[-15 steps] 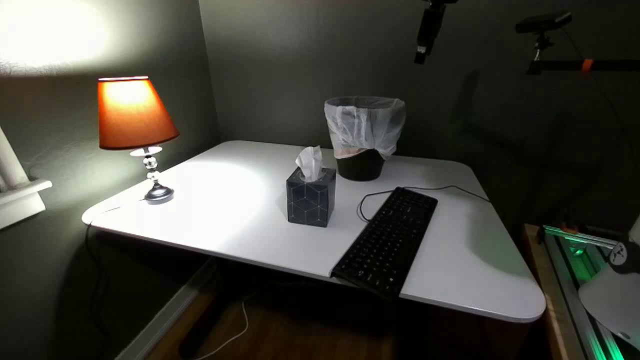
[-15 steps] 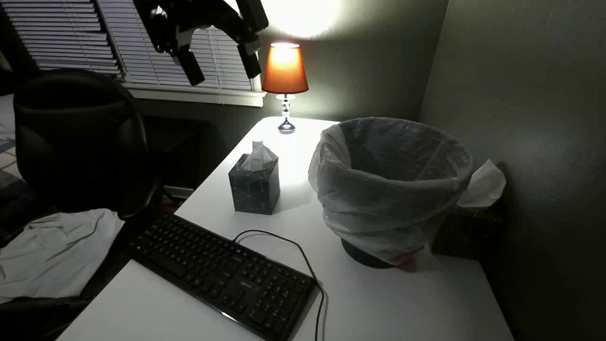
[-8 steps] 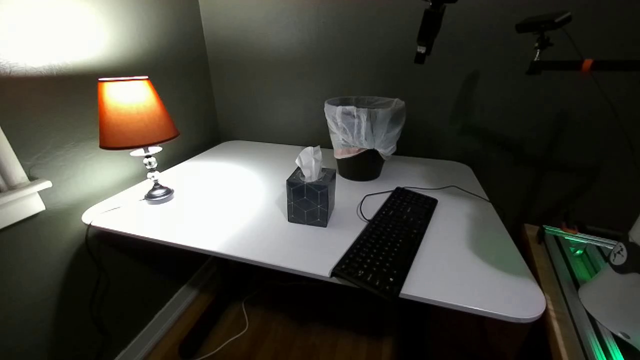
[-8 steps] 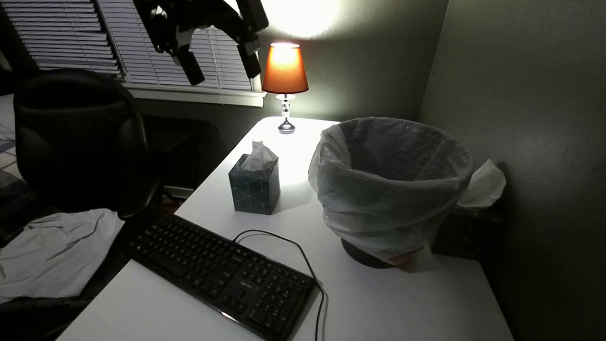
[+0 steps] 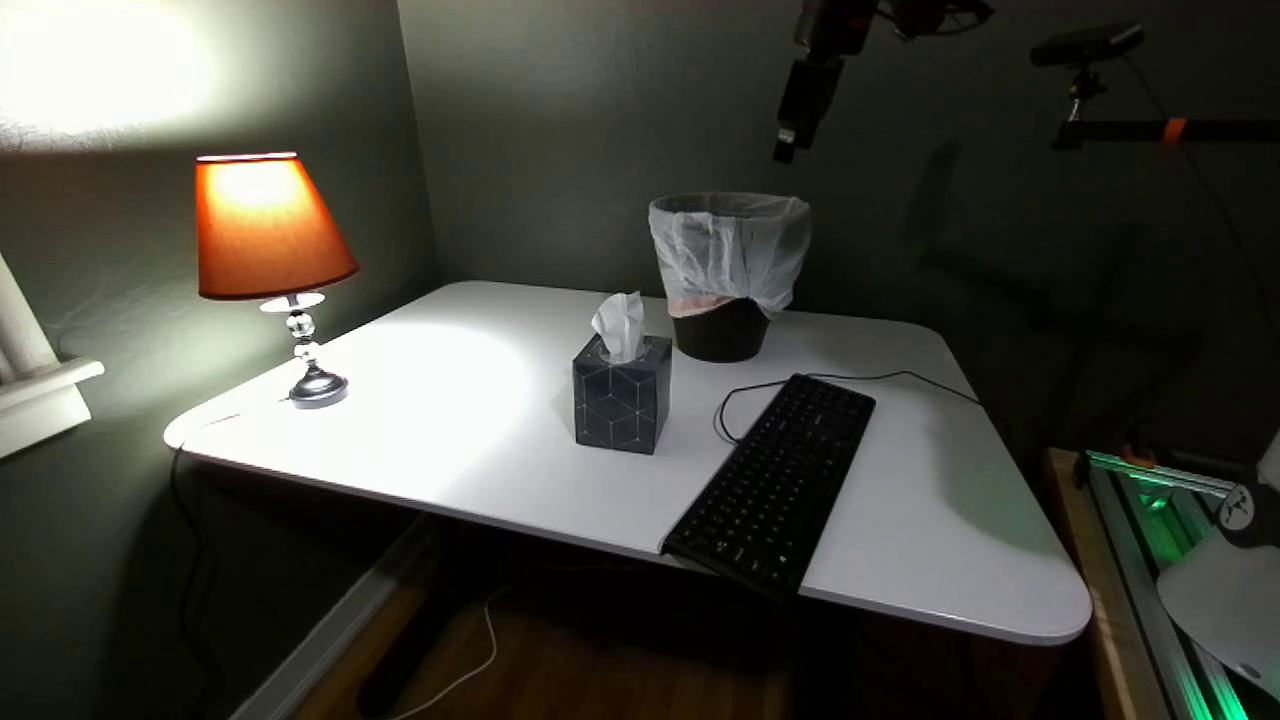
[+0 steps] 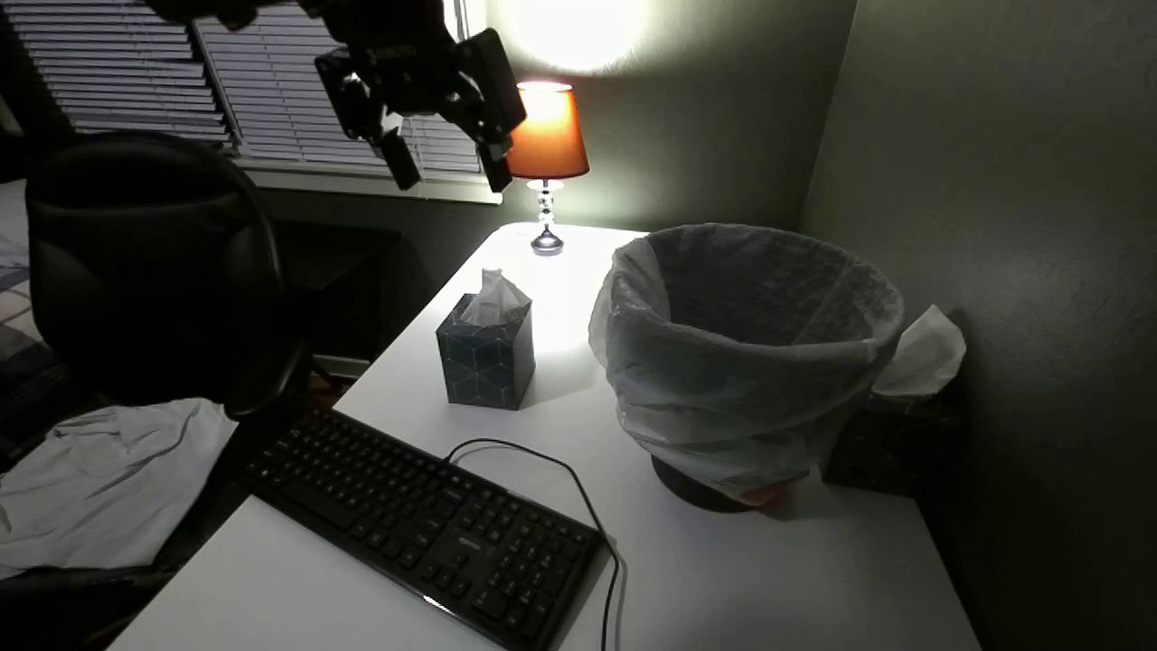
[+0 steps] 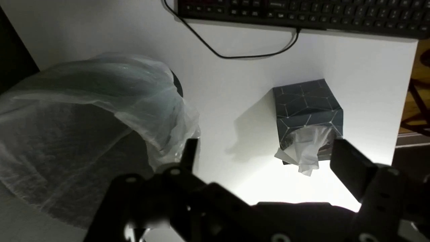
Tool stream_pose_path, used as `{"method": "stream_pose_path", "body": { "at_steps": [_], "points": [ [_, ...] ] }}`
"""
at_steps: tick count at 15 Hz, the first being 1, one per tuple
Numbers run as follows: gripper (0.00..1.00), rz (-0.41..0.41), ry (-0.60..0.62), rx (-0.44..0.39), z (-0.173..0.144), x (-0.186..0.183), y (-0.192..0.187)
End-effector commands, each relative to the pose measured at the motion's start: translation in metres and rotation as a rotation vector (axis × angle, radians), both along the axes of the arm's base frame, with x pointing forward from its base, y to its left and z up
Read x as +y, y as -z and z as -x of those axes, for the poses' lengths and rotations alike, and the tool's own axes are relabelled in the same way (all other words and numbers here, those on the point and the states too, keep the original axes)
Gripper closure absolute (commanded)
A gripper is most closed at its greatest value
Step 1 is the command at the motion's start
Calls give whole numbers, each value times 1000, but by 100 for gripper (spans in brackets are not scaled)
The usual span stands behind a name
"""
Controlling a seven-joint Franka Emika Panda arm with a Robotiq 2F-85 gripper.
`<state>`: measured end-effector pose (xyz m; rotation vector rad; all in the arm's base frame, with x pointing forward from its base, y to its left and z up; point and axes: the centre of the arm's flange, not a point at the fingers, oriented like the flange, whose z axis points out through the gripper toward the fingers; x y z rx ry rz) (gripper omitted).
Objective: Put one piece of tissue in the bin
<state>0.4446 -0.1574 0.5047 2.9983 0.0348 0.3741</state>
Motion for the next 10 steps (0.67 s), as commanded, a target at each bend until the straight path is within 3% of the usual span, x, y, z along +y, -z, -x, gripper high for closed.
{"method": "stream_pose_path", "body": {
  "at_steps": [1, 10],
  "points": [
    [0, -73, 20, -42, -28, 14, 34],
    [0, -190, 142, -84, -75, 42, 96]
  ]
}}
